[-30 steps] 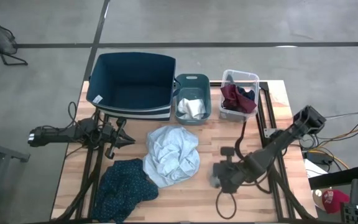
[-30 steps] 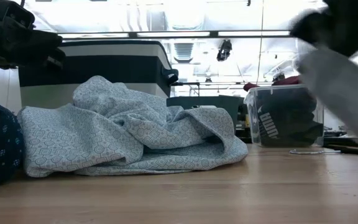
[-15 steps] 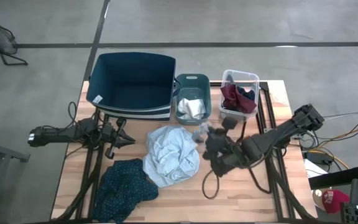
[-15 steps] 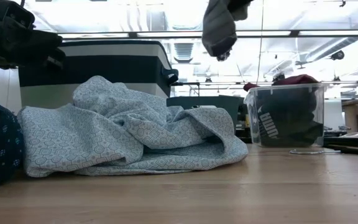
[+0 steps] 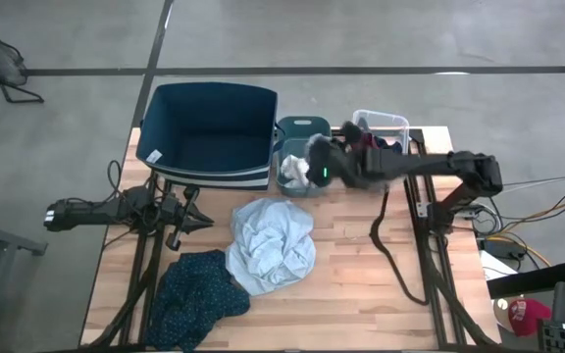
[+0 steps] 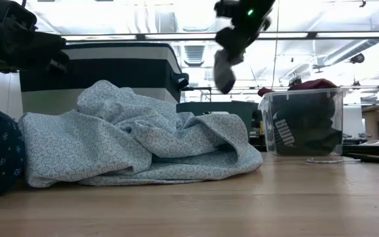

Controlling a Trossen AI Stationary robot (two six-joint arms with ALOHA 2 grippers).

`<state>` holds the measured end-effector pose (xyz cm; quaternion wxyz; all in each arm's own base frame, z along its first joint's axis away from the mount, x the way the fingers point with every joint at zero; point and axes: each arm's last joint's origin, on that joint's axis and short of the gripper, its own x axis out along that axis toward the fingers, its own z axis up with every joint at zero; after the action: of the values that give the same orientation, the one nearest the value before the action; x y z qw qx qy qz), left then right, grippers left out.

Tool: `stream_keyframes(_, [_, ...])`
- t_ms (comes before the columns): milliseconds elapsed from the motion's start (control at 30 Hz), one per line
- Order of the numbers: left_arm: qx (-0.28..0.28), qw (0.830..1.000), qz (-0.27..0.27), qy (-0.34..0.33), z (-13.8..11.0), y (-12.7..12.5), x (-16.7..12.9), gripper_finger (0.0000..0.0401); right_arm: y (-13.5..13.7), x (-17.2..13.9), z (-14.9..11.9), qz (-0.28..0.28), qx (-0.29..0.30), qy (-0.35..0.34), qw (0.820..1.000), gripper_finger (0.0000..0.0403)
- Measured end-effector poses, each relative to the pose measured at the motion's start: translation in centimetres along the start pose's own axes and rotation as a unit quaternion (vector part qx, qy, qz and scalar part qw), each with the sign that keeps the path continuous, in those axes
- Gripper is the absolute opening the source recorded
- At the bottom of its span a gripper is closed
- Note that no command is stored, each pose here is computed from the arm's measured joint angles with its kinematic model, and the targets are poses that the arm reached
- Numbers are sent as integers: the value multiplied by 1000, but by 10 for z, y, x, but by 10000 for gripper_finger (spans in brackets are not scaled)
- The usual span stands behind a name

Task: Pick & Place Cloths
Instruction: Put the gray sock into the light blue bin, then put the light blue polo shirt into the blue bin

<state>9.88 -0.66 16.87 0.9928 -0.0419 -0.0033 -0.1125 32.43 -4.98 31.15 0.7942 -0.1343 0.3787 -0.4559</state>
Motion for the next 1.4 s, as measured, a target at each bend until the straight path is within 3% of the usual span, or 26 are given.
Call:
stream_keyframes(67, [0, 1000, 0, 0, 0, 0, 0, 40, -11, 20, 7, 73, 26, -2, 997, 13])
stream_keyframes(167, [0, 1000, 0, 0, 0, 0, 0, 40, -26, 41, 11, 140, 78, -1, 987, 13])
stream_keyframes(367, [0, 1000, 0, 0, 0, 0, 0, 41, -49, 65, 6, 123, 128, 26, 984, 17])
stream_keyframes(567, [0, 1000, 0, 0, 0, 0, 0, 41, -40, 73, -2, 161, 138, 35, 977, 39])
stream_keyframes(767, [49, 999, 11, 0, 0, 1, 0, 39, -28, 84, -17, 156, 119, 67, 978, 109])
stream_keyframes(1033, [57, 997, 46, -35, 6, 2, 0, 40, -18, 78, -17, 180, 93, 61, 977, 218])
stream_keyframes(1133, [29, 996, 42, -73, 14, 1, -1, 40, -14, 72, -15, 189, 87, 54, 977, 238])
stream_keyframes(1233, [-53, 994, 28, -95, 17, 1, -2, 42, -9, 62, -12, 200, 78, 38, 976, 242])
stream_keyframes(1400, [-99, 980, 42, -165, 29, 1, -5, 39, 1, 36, -3, 228, 62, -11, 972, 197])
